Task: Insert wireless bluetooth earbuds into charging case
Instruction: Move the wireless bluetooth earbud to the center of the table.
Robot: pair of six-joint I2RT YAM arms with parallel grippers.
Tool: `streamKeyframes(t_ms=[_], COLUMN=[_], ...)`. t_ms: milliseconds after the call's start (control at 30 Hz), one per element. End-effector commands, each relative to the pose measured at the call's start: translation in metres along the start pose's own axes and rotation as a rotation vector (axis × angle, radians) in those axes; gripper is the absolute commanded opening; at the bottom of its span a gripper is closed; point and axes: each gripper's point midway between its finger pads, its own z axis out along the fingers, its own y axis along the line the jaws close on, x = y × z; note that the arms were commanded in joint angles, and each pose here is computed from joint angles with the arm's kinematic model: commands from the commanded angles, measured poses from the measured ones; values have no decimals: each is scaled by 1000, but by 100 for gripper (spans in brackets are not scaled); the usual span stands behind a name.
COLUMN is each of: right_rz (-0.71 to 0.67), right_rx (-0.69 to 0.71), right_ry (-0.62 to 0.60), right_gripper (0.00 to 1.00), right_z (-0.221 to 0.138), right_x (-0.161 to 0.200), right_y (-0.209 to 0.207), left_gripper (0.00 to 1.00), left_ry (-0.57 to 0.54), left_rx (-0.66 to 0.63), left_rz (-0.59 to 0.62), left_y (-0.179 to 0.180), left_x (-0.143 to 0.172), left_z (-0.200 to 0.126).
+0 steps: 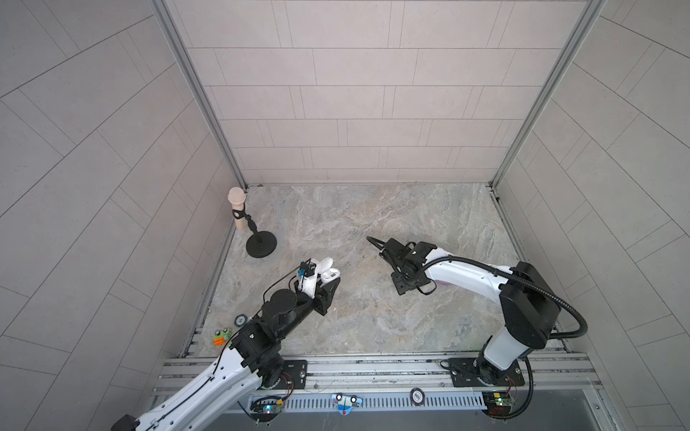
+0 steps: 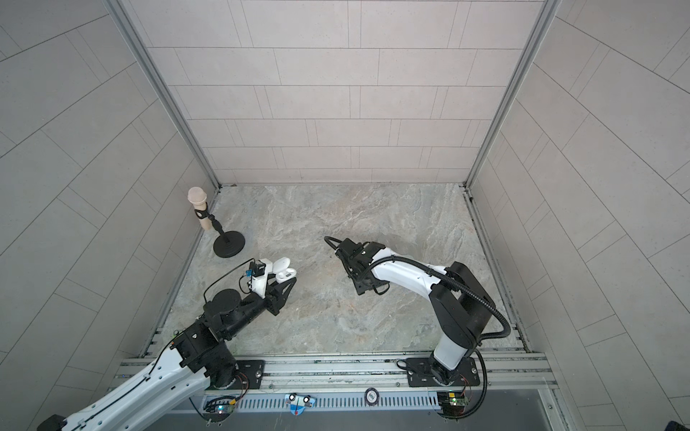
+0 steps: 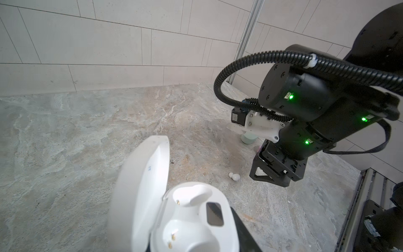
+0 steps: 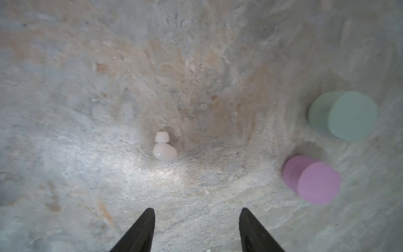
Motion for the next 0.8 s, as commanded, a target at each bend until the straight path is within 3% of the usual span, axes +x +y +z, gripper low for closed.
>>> streamKeyframes(t_ms=[0,467,767], right_rz=[64,-111,-133], right_rx=[-159,130,213], right_ry=[-7,28,-1], right_gripper=[65,63,60], right_z=[0,43,39], right_x=[-3,-17,-21], right_y=[25,0,-21], left_gripper=[13,13,13], left_ry=[-71,-71,-66], left_rx=[26,26,25], left_rz=[6,9,9], left_y=[-7,-7,-7], left_x=[-27,-25,-25], left_z=[-3,-4,-2])
